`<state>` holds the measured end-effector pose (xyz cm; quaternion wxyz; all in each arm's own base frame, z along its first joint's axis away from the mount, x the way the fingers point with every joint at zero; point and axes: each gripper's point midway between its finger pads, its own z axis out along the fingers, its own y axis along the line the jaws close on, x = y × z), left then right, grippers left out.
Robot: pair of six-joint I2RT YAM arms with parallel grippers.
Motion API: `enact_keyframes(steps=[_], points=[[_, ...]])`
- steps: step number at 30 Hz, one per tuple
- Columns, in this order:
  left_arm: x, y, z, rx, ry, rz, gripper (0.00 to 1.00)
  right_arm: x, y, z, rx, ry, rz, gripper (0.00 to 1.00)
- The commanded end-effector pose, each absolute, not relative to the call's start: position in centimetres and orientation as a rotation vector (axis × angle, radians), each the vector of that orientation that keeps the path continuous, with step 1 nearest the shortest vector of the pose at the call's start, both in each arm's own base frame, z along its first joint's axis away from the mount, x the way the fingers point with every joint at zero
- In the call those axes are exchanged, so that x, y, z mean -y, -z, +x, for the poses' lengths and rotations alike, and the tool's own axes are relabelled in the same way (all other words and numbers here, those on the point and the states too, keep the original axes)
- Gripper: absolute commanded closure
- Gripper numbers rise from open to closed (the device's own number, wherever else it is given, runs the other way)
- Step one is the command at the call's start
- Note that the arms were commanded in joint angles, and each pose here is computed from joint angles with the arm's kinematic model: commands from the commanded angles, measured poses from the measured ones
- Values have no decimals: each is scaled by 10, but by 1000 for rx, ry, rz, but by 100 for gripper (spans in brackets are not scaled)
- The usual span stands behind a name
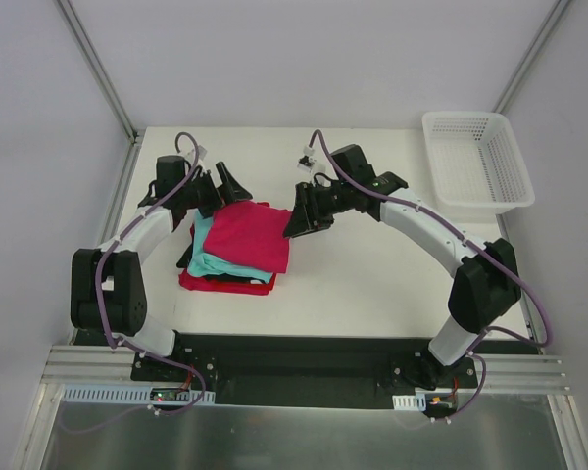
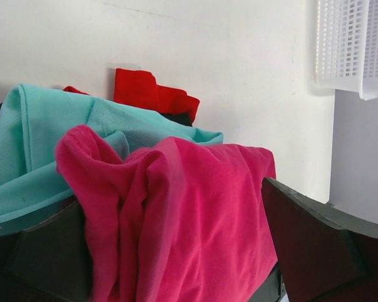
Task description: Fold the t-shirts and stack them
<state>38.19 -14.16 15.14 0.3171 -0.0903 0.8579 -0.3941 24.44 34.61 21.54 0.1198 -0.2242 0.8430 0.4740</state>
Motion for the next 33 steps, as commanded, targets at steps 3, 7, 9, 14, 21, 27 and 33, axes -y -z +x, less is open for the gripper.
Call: enact_keyframes(steps=[3,7,9,14,21,27,33], points=[[135,-129,394,-2250,1030,-230,21,-341,-239,233,-2391,-1413,-706,57],[126,-118,402,-2266,1034,-309,72,-340,-238,232,-2397,-1414,-707,57],[125,-115,405,-2274,1032,-313,89,-339,-238,232,-2394,-1413,-712,57],[113,-117,412,-2259,1017,-335,100,-339,-239,231,-2389,-1417,-723,57],[103,-134,413,-2233,996,-343,100,-339,-234,233,-2404,-1413,-718,57],[100,-147,410,-2213,978,-334,100,-339,-230,234,-2414,-1394,-715,57],[102,-147,409,-2219,996,-335,100,-333,-209,266,-2395,-1363,-576,56]])
